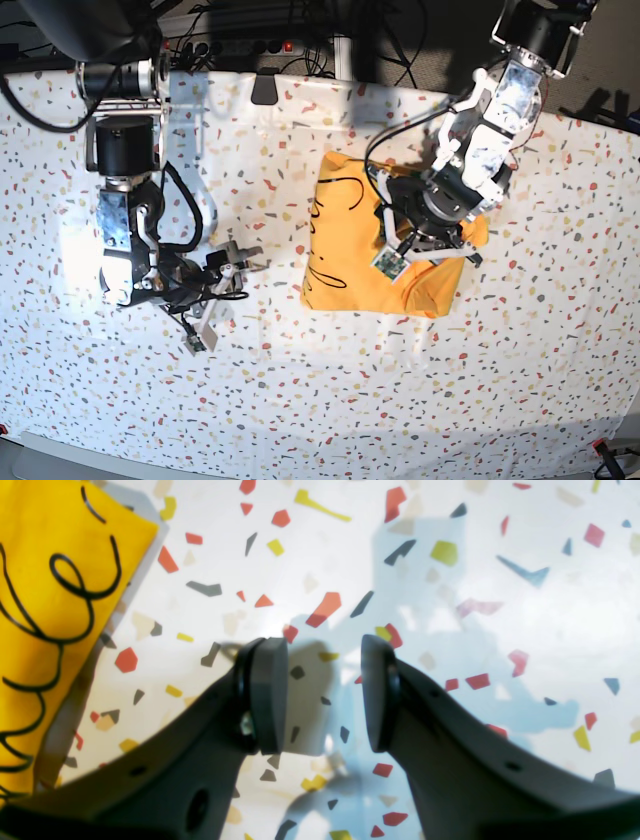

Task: Fold the T-shirt properly
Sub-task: 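Withdraw the right gripper and move the left gripper onto the bundle, then grasp the bundle edge with the left gripper and drag it aside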

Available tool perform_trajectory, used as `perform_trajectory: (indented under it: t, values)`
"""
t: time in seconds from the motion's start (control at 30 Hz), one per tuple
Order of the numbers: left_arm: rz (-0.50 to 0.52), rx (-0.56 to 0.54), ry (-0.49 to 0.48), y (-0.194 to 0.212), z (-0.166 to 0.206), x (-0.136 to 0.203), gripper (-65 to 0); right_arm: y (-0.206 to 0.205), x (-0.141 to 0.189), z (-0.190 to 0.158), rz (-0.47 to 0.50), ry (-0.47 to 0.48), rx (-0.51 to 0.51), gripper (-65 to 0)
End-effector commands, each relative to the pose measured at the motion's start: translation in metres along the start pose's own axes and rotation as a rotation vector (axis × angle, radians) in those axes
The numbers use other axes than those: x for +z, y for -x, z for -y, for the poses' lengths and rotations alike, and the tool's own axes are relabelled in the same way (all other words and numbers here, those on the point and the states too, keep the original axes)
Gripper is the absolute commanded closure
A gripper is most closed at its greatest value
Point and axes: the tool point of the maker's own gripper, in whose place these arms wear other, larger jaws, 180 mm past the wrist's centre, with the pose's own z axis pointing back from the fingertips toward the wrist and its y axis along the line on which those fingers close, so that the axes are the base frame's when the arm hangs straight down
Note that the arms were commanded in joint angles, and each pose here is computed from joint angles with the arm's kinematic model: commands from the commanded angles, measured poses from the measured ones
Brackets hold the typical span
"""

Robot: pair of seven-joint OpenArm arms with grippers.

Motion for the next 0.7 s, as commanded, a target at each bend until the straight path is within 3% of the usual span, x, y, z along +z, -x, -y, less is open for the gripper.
perform_trajectory:
  t: [0.0, 0.2, 0.4, 0.67]
  values:
    - [0.056, -0.001, -0.021, -0.018, -0.008, 0.003, -15.2, -0.026, 0.008, 0.006, 0.067, 0.013, 0.013, -24.4]
    - [0.081, -0.007, -0.03, -0.028, -0.012, 0.007, 0.0, -0.027, 0.008, 0.006, 0.072, 0.013, 0.013, -24.4]
    - [0.076, -0.028, -0.061, -0.038, -0.02, 0.025, 0.0, -0.028, 0.008, 0.006, 0.079, 0.014, 0.014, -24.4]
    - [-0.025, -0.103, -0.135, -0.017, -0.048, 0.053, 0.0, -0.028, 0.008, 0.006, 0.079, 0.014, 0.014, -24.4]
